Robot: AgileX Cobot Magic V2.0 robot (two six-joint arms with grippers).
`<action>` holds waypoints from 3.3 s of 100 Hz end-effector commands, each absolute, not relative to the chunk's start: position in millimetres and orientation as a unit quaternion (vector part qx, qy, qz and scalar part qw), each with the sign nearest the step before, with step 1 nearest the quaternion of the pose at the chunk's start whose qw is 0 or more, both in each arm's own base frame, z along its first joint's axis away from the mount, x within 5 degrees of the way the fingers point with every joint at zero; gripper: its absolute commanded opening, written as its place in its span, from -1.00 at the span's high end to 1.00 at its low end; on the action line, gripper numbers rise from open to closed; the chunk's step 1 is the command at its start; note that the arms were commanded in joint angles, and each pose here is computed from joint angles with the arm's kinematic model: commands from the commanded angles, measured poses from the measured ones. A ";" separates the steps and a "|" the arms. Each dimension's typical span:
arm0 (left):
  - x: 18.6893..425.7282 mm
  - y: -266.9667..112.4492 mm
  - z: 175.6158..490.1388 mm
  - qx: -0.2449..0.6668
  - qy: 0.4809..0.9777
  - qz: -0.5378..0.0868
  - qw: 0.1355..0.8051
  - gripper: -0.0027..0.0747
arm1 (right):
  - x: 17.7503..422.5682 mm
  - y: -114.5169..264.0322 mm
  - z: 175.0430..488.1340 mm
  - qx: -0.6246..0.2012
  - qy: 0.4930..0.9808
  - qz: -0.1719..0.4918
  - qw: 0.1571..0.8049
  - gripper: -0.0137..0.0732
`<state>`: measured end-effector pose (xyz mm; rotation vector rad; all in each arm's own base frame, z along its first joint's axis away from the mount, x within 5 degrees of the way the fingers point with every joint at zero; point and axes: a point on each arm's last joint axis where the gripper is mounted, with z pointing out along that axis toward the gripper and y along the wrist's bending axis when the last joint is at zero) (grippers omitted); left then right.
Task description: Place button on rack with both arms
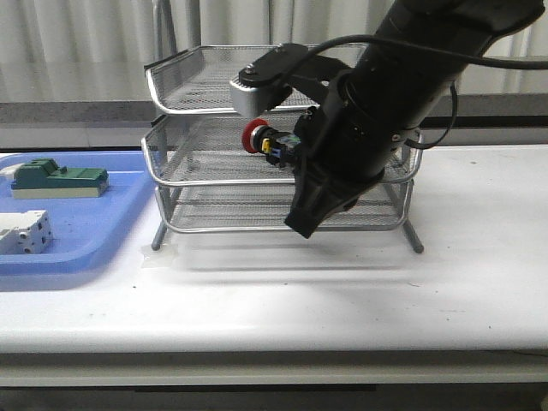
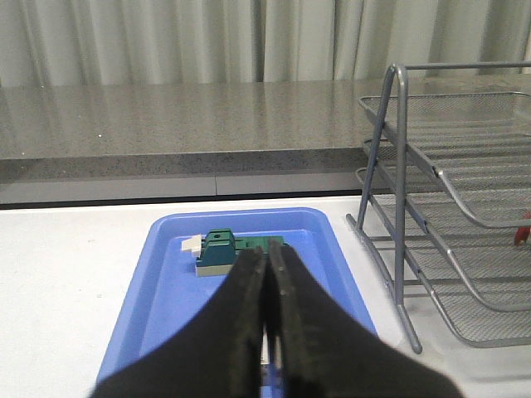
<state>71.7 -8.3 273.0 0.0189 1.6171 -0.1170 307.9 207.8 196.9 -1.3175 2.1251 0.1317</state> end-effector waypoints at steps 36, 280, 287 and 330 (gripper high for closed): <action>71.7 -4.7 288.0 -0.014 0.693 -0.049 0.719 0.98 | 285.4 187.4 282.1 -0.427 0.813 0.106 0.380 0.82; 71.7 -4.7 288.0 -0.014 0.693 -0.049 0.719 0.98 | 53.3 2.7 224.5 -0.005 0.698 0.032 0.715 0.82; 71.7 -4.7 288.0 -0.014 0.693 -0.049 0.719 0.98 | 52.0 2.6 216.9 -0.005 0.691 0.032 0.722 0.82; 71.8 -4.7 287.5 -0.014 0.693 -0.049 0.719 0.98 | 55.4 2.9 202.5 -0.005 0.687 0.034 0.726 0.82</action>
